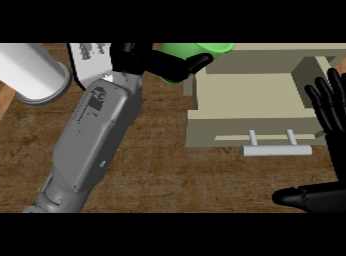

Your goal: Pick up the cup, place it into the drawer and close the drawer

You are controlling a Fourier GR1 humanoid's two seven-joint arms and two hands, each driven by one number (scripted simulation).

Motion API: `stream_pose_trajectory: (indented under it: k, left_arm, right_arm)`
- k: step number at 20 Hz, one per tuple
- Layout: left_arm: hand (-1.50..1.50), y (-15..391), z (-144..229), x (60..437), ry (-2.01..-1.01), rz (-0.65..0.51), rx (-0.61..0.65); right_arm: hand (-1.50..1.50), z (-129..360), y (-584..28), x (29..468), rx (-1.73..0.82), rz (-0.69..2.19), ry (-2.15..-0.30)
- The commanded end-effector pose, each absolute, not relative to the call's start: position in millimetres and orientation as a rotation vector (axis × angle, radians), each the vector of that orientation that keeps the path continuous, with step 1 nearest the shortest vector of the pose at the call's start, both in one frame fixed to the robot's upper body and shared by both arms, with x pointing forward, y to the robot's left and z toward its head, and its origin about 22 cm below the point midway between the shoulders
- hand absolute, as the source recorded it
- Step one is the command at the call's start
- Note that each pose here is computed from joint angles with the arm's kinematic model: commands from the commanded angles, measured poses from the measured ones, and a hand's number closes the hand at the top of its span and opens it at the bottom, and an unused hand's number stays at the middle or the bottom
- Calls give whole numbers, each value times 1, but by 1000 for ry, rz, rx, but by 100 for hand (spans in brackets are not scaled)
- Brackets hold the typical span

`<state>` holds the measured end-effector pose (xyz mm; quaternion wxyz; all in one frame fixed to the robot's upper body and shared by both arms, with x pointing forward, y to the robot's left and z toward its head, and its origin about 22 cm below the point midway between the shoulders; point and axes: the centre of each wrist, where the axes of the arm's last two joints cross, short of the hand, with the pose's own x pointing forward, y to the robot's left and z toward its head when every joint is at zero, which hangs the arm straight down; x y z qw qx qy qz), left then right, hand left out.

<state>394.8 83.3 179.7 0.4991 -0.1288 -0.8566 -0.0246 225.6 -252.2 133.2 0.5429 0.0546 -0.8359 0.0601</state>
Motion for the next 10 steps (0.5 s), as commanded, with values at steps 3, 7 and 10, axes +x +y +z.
stream_pose_trajectory:
  k: [3, 7, 10]
  left_arm:
    - [150, 53, 175, 412, -2034, -100, -236]
    - [150, 44, 190, 418, -1994, -84, -247]
    - [150, 29, 177, 420, -1998, -105, -193]
  right_arm:
    - [-150, 128, -256, 211, 127, 151, -1982]
    - [-150, 143, -262, 236, 132, 142, -2007]
    - [-150, 135, -245, 228, 138, 168, -1993]
